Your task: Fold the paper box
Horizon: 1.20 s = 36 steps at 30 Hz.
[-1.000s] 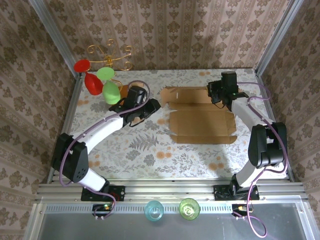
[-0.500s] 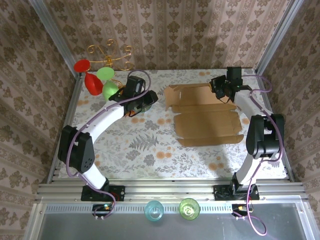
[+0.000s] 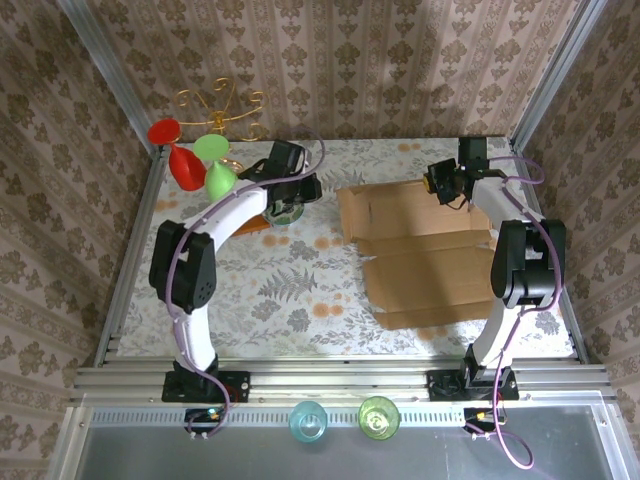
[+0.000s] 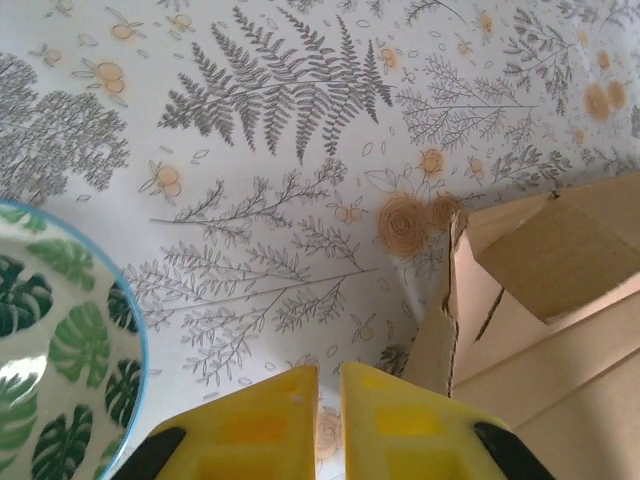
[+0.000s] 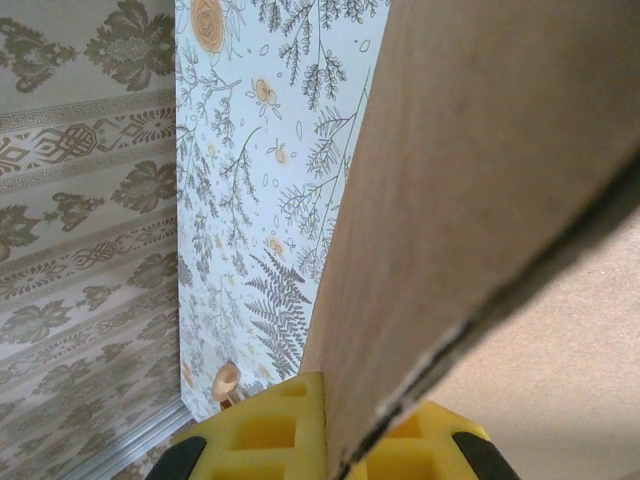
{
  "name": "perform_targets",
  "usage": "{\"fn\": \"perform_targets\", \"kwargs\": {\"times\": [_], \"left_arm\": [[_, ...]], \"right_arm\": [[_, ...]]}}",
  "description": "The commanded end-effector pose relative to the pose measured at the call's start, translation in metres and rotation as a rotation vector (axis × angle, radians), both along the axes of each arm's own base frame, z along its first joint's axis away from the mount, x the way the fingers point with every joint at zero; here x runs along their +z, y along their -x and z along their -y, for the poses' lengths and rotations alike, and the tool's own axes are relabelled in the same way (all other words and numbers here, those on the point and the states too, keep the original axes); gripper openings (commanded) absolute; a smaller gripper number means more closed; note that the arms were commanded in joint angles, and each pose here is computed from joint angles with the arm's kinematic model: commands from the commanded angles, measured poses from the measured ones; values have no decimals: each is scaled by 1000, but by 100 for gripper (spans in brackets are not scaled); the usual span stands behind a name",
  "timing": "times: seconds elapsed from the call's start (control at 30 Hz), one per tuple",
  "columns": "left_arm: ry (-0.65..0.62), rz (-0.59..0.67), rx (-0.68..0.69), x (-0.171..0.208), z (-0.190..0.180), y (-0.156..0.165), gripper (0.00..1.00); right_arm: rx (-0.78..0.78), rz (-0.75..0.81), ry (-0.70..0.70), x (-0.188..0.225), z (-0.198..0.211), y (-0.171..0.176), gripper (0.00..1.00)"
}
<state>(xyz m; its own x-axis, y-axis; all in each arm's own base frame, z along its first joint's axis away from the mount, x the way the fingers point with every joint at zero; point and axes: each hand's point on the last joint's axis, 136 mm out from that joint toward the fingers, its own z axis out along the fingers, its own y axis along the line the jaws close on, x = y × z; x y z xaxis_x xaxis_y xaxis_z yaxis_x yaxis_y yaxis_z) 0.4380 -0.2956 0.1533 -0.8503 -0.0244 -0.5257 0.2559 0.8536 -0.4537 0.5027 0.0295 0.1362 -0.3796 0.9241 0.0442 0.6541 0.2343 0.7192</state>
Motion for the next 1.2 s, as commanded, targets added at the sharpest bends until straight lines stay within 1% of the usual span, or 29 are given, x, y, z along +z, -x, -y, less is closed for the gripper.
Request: {"fn": "perform_targets", "kwargs": {"times": [0.0,0.17,0.27,0.33,0.47,0.6,0.77,0.9,1.07,1.17], "left_arm": [[-39,41,-140,-8,17,9,15],[-17,63,-194,-22,32,18,23],[-19,57,-179,-31,29,14,23],[-2,72,-171,-29,26,12,23],[13,105,-186,-27,22,11,23],[10,151,-242,-30,27,9,25],[-14,243,-356,-38,34,6,31],[-29,288,-436,-45,41,3,33],[-53,340,-544,-55,51,5,33],[-25,388,-600,-51,57,9,33]], "right_arm": [[27,29,-7,13,-1,-2,0],[12,96,-33,36,-2,-9,0],[-5,166,-41,57,1,-12,0],[-11,203,-52,71,2,-10,0],[-9,241,-66,82,3,2,0],[22,239,-59,70,3,14,0],[77,241,-40,52,8,25,0],[118,249,-50,45,9,24,0],[141,232,-50,38,11,21,0],[160,228,-57,36,8,17,0]]}}
